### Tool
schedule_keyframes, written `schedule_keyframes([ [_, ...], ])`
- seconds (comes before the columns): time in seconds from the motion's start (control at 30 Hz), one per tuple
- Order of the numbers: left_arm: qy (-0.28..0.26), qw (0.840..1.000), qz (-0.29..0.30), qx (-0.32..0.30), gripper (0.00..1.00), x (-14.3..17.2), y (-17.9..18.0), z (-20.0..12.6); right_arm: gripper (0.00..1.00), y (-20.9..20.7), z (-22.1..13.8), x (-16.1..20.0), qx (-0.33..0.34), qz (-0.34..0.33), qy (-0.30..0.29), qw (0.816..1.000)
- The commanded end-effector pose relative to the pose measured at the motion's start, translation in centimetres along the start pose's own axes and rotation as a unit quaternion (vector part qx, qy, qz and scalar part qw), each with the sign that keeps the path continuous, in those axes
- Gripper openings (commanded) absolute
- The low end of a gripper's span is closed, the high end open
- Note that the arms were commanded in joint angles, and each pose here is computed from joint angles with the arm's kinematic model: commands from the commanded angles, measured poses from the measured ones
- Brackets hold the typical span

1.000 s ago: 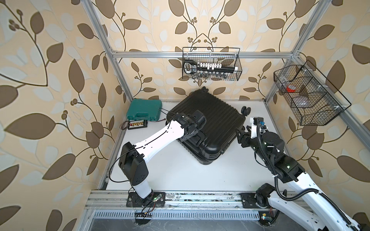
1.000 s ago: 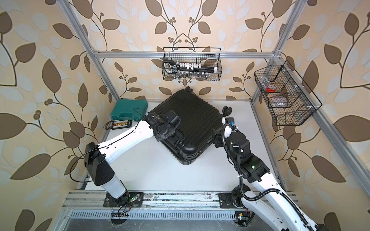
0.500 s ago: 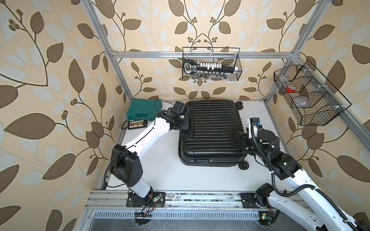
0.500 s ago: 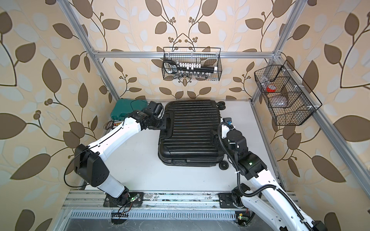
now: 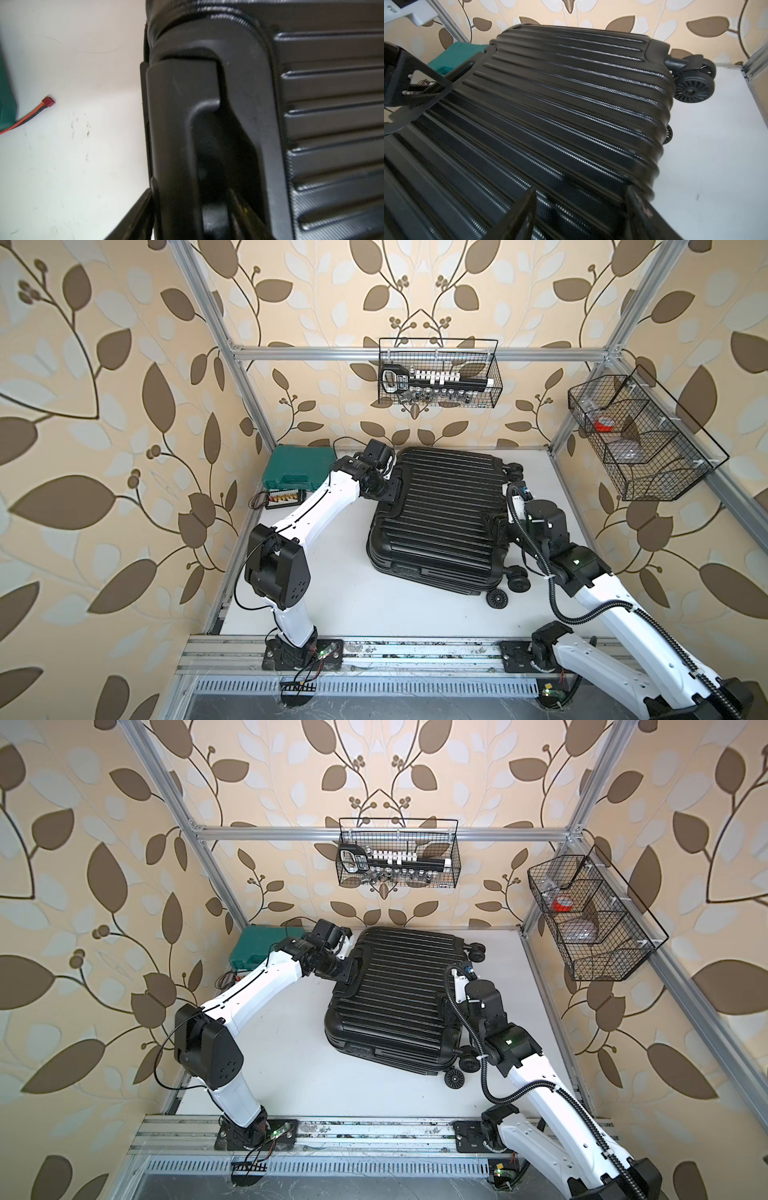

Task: Close the suitcase zippers
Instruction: Move the suitcase to the center of the board.

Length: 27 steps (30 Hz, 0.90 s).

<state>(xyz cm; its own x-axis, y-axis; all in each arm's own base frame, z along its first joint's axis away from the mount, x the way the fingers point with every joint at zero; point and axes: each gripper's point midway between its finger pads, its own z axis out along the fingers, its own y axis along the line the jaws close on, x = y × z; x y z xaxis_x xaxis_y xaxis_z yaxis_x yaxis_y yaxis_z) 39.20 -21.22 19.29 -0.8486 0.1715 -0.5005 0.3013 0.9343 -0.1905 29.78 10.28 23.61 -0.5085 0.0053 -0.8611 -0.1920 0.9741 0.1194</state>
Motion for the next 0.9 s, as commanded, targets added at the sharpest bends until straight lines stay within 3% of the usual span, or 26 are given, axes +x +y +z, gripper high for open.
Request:
schedule_keyframes([
  [0.0, 0.005, 1.0, 0.004, 0.017, 0.55, 0.7, -0.5, -0.8, 0.68, 0.6, -0.1, -0.7, -0.018, 0.001, -0.005, 1.0],
  [0.17, 0.003, 1.0, -0.011, 0.016, 0.42, 0.2, -0.2, -0.3, 0.68, 0.3, 0.6, 0.0, -0.019, 0.007, 0.008, 1.0],
  [0.43, -0.039, 0.998, -0.029, -0.037, 0.32, -4.3, 3.8, -2.1, 0.68, -1.2, 0.2, -1.1, -0.001, 0.021, -0.003, 1.0],
  [0.67, -0.052, 0.996, -0.043, -0.056, 0.29, -7.5, 7.3, -3.1, 0.68, -3.3, -0.7, -1.3, 0.025, 0.047, -0.017, 0.998],
  [0.87, -0.072, 0.993, -0.057, -0.075, 0.29, -9.8, 9.7, -4.3, 0.68, -5.0, -0.1, 1.7, 0.049, 0.069, 0.017, 0.996],
])
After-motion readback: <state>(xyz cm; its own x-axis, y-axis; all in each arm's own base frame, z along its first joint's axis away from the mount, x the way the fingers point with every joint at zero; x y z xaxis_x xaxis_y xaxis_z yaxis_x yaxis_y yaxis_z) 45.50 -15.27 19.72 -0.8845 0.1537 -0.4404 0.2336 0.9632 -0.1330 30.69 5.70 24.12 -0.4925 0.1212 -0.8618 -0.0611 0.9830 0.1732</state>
